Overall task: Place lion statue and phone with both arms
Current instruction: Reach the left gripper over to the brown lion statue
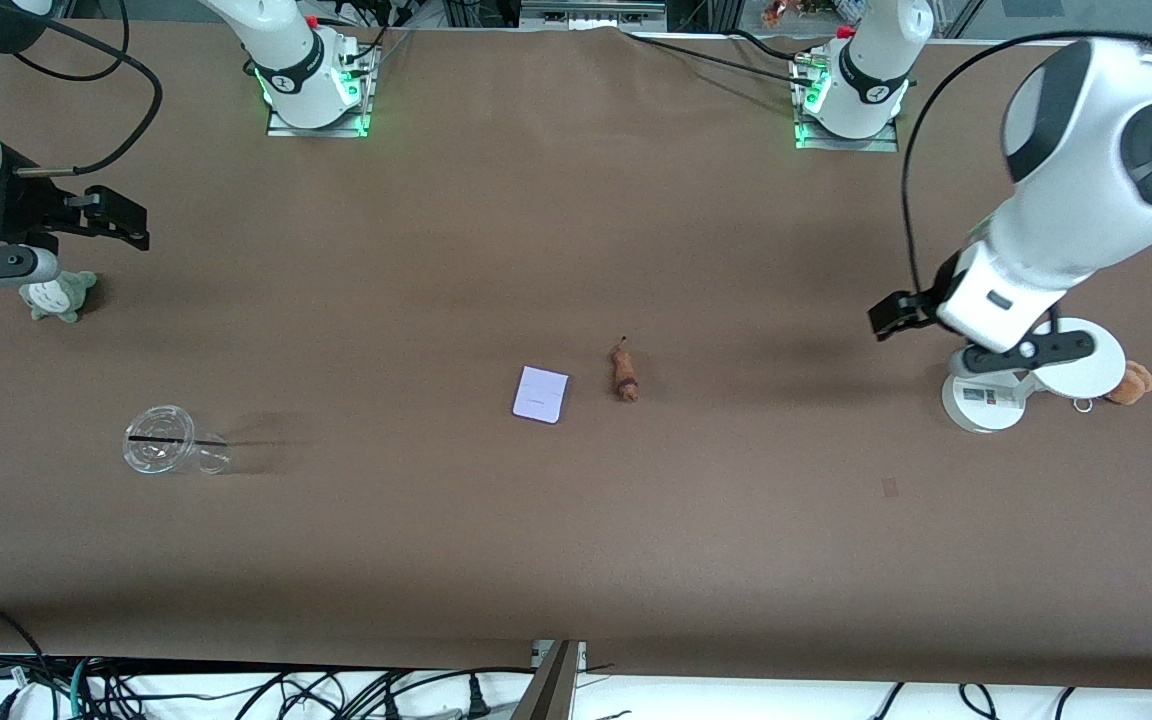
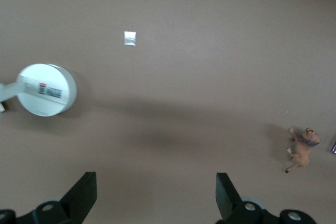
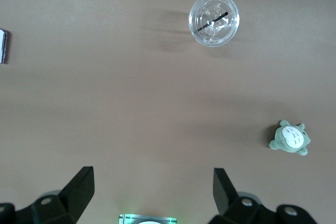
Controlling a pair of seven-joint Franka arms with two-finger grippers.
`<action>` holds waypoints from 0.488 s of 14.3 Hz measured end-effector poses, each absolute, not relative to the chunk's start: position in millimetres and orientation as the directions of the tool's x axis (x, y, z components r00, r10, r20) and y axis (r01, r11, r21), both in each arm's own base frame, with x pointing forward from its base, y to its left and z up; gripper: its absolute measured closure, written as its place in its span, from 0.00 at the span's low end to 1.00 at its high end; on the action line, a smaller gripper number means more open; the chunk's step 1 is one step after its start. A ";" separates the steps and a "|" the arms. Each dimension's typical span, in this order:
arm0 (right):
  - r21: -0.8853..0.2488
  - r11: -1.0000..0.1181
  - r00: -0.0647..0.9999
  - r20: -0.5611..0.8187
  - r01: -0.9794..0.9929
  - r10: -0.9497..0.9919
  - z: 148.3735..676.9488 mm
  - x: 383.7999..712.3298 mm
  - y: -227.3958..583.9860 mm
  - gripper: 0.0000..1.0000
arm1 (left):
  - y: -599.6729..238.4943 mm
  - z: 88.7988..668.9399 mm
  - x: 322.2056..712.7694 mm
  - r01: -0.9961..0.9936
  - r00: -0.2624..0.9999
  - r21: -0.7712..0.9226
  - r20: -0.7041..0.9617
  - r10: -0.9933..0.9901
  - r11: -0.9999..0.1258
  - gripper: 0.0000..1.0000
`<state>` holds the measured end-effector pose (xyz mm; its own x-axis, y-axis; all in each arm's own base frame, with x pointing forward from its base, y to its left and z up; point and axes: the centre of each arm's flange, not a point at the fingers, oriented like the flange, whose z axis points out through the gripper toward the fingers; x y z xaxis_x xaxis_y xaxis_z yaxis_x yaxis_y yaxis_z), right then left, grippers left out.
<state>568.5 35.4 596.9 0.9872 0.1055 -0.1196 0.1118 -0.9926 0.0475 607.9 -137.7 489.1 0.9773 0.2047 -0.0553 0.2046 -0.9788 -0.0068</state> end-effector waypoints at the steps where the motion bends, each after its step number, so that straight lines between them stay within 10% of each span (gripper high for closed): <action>1: 0.047 -0.993 0.987 -0.119 0.112 0.106 597.0 568.5 35.4 0.00 | -149.1 476.7 611.5 0.225 0.973 0.001 -0.058 0.224 -0.974 0.00; 7: 0.048 -0.993 0.987 -0.119 0.111 0.105 597.1 568.6 35.3 0.00 | -206.4 425.2 622.9 0.321 0.947 0.046 -0.050 0.319 -0.946 0.00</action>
